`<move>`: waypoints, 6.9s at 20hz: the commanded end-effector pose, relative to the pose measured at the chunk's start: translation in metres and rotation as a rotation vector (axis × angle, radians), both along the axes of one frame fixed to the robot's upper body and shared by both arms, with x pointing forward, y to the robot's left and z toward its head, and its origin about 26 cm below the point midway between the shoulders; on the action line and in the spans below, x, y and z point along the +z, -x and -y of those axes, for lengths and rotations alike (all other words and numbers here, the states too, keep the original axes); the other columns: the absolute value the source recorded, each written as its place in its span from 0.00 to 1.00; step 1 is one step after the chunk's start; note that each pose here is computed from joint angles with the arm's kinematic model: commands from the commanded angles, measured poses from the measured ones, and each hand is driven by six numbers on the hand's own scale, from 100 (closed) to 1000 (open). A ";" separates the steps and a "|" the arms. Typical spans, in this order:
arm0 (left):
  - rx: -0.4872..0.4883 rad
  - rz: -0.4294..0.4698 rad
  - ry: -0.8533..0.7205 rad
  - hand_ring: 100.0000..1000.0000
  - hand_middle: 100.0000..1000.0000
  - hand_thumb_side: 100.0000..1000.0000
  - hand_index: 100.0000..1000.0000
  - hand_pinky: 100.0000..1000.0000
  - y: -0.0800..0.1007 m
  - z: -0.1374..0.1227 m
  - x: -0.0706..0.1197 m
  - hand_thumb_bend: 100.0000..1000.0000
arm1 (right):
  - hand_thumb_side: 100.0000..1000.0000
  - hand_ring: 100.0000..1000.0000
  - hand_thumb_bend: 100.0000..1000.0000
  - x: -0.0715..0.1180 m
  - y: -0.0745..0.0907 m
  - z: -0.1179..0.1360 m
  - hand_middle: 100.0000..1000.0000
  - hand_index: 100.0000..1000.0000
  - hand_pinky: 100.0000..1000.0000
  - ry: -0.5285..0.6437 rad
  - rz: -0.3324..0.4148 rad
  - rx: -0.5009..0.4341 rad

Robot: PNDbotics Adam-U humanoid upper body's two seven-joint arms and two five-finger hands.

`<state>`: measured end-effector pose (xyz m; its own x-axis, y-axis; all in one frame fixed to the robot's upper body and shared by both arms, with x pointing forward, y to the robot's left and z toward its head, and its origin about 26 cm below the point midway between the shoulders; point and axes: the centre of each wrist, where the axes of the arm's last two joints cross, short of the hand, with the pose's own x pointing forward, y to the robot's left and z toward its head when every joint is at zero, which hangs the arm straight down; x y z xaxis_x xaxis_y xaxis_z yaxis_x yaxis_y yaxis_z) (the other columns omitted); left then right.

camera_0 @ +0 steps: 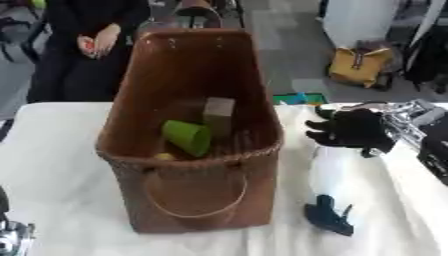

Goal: Pick up objects on the table and place them in the box.

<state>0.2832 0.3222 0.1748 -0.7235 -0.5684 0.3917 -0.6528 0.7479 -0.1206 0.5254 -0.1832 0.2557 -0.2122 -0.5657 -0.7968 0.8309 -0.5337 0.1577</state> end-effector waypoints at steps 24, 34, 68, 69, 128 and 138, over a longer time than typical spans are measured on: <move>0.008 0.026 -0.020 0.67 0.82 0.94 0.68 0.68 0.001 -0.001 0.010 0.00 | 0.87 1.00 0.40 0.015 -0.002 -0.019 1.00 1.00 0.78 -0.099 -0.435 -0.072; 0.012 0.029 -0.027 0.67 0.82 0.95 0.68 0.68 0.000 -0.002 0.012 0.00 | 0.88 1.00 0.39 0.019 -0.001 -0.025 1.00 1.00 0.79 -0.064 -0.437 -0.072; 0.011 0.057 -0.009 0.66 0.81 0.95 0.68 0.69 -0.002 0.001 0.017 0.00 | 0.87 1.00 0.38 -0.027 -0.007 -0.018 1.00 1.00 0.79 -0.124 -0.576 -0.145; 0.011 0.057 -0.009 0.66 0.81 0.95 0.68 0.69 -0.002 0.001 0.017 0.00 | 0.87 1.00 0.38 -0.028 -0.007 -0.018 1.00 1.00 0.79 -0.123 -0.576 -0.145; 0.022 0.066 0.000 0.65 0.80 0.91 0.64 0.68 -0.003 0.000 0.019 0.00 | 0.74 0.93 0.00 -0.046 0.000 -0.062 0.82 0.82 0.73 -0.169 -0.628 -0.049; 0.033 0.074 0.010 0.65 0.80 0.92 0.64 0.69 -0.002 -0.001 0.019 0.00 | 0.71 0.93 0.00 -0.053 0.000 -0.059 0.83 0.68 0.74 -0.178 -0.645 -0.059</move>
<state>0.2873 0.3192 0.1837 -0.7250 -0.5713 0.3848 -0.6644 0.7274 -0.1718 0.5295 -0.1394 0.2281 -0.4588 -0.3807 -0.8028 0.7221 -0.6863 -0.0873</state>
